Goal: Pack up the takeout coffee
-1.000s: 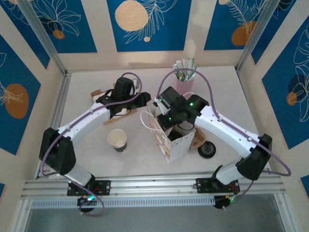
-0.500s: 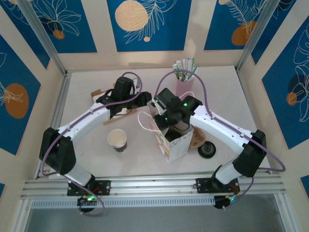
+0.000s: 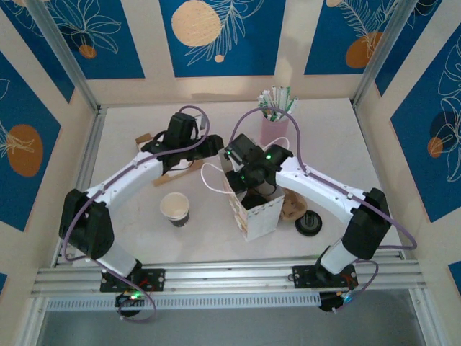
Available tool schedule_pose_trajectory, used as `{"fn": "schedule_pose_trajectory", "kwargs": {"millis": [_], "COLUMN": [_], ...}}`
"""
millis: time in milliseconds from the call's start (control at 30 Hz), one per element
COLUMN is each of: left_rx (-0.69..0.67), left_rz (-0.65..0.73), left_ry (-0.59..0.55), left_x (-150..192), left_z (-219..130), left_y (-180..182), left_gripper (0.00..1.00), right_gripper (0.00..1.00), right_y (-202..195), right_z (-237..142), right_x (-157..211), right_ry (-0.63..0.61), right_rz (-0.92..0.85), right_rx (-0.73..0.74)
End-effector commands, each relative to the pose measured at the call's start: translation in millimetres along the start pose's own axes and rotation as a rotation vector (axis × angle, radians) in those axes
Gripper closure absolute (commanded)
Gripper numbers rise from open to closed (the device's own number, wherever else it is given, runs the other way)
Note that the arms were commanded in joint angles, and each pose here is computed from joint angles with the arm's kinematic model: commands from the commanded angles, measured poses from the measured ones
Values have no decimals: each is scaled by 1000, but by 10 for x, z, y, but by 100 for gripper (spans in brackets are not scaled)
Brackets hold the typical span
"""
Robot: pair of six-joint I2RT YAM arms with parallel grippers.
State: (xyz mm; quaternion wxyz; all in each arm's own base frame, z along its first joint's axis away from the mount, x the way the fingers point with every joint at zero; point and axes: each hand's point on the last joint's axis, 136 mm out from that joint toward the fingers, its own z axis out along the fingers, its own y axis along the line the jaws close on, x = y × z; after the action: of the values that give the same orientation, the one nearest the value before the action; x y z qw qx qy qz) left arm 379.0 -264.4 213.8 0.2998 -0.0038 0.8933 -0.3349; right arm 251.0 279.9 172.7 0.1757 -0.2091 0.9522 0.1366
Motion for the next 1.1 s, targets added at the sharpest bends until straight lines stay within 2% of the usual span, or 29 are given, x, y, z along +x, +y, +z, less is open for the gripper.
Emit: {"fn": "schedule_pose_trajectory", "kwargs": {"millis": [0, 567, 933, 1067], "left_rx": [-1, -20, -2, 6], "left_rz": [8, -18, -25, -23], "left_ry": [-14, -18, -19, -25], "left_x": [-113, -224, -237, -257], "left_z": [-27, -45, -97, -141], "left_y": [30, 202, 143, 106], "left_gripper": [46, 46, 44, 43], "right_gripper": [97, 97, 73, 68], "right_y": [-27, -18, -39, -36], "right_z": [130, 443, 129, -8], "right_x": [-12, -170, -220, -265], "right_ry": [0, 5, -26, -45], "right_rz": [40, 72, 64, 63], "right_rx": [4, 11, 21, 19]}}
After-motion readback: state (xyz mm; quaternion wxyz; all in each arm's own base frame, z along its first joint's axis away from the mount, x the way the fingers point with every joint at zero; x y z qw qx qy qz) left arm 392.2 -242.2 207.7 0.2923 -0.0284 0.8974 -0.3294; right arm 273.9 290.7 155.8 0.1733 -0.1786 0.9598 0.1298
